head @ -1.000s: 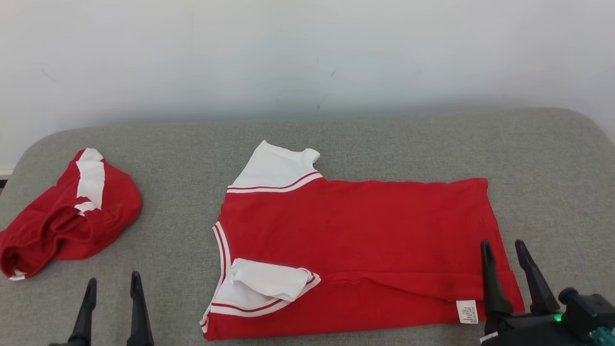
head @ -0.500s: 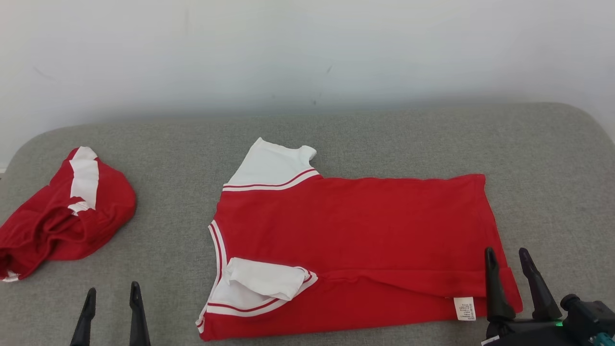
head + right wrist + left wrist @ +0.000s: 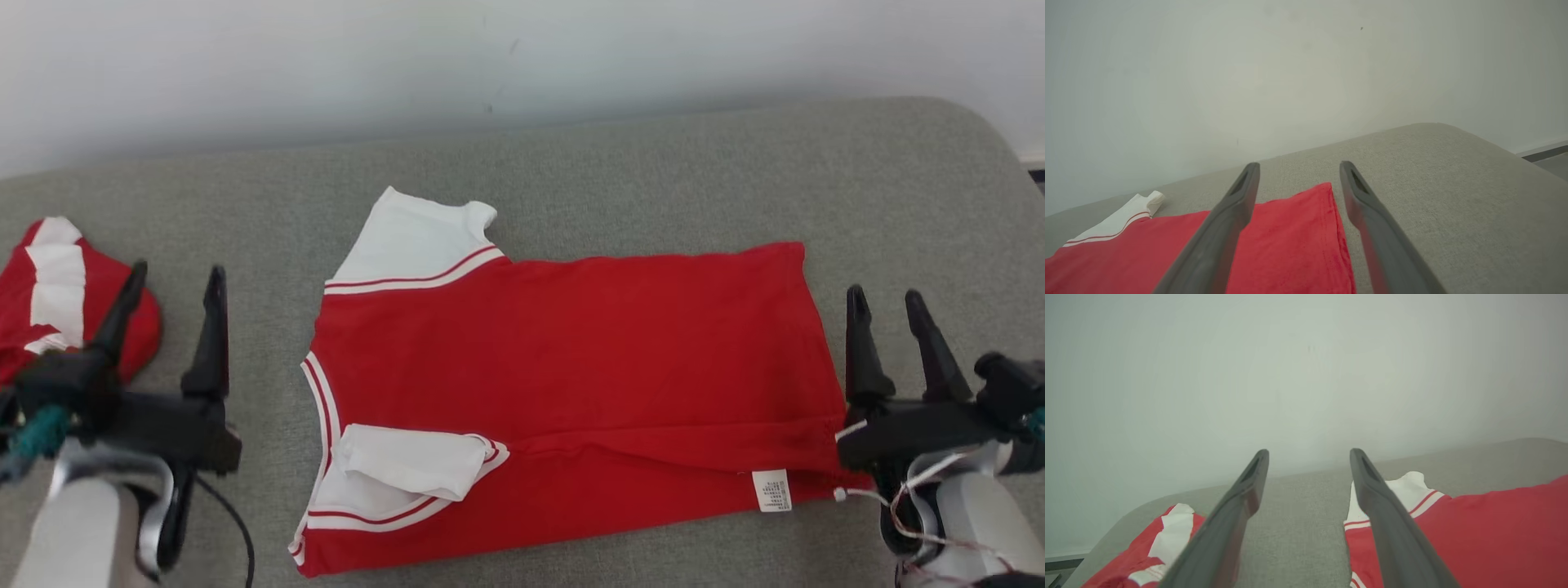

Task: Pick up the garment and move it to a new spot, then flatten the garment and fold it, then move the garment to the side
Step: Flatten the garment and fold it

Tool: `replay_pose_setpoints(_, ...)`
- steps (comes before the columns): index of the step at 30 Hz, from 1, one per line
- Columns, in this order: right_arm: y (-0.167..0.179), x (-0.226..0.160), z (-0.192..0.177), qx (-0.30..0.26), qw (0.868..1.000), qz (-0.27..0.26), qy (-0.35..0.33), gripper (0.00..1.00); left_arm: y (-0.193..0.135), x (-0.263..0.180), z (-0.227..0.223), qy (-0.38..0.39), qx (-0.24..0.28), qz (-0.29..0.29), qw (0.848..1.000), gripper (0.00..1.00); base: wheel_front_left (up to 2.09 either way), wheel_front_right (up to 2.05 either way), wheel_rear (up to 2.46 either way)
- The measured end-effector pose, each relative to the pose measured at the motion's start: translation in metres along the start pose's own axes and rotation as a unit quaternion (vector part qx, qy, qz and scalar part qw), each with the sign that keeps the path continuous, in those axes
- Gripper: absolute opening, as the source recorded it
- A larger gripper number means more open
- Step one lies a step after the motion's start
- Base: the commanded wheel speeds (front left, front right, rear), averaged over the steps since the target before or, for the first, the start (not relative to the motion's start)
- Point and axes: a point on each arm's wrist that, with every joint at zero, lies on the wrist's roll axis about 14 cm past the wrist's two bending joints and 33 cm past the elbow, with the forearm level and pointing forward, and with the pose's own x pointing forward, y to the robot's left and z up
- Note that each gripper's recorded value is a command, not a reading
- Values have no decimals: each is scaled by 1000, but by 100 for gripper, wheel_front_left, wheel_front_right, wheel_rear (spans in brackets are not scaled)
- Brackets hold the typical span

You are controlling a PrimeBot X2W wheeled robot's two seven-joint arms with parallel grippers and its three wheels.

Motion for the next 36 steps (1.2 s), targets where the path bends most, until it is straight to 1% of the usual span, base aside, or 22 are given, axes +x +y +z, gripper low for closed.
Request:
replay_pose_setpoints(3,-5,22,2,-8,1000,-3,3,100,-2,38,5,8,-10,-18,1000,100,0,0,0)
replay_pose_setpoints(6,-13,42,-5,-21,999,-8,23,100,-10,71,4,29,6,-51,998,100,0,0,0)
replay_pose_setpoints(10,-15,66,-18,-40,998,-4,53,100,-25,112,2,43,-13,-84,995,100,0,0,0)
replay_pose_setpoints(14,-12,85,-31,-59,995,6,83,100,-34,140,-23,94,-22,-105,990,100,0,0,0)
replay_pose_setpoints(15,-12,91,-37,-67,992,8,102,100,-44,151,-36,120,-23,-121,985,100,0,0,0)
replay_pose_setpoints(16,-13,93,-38,-70,992,8,108,100,-49,156,-40,129,-20,-129,983,100,0,0,0)
replay_pose_setpoints(20,-18,100,-39,-78,989,4,126,100,-65,169,-70,192,-30,-148,970,100,0,0,0)
replay_pose_setpoints(26,-26,103,-48,-85,983,-3,162,100,-67,175,-119,291,-33,-148,945,100,0,0,0)
replay_pose_setpoints(30,-37,98,-61,-84,976,-16,199,100,-80,179,-135,318,-38,-160,934,100,0,0,0)
replay_pose_setpoints(36,-39,103,-75,-84,970,-19,226,100,-79,178,-160,361,-24,-161,918,100,0,0,0)
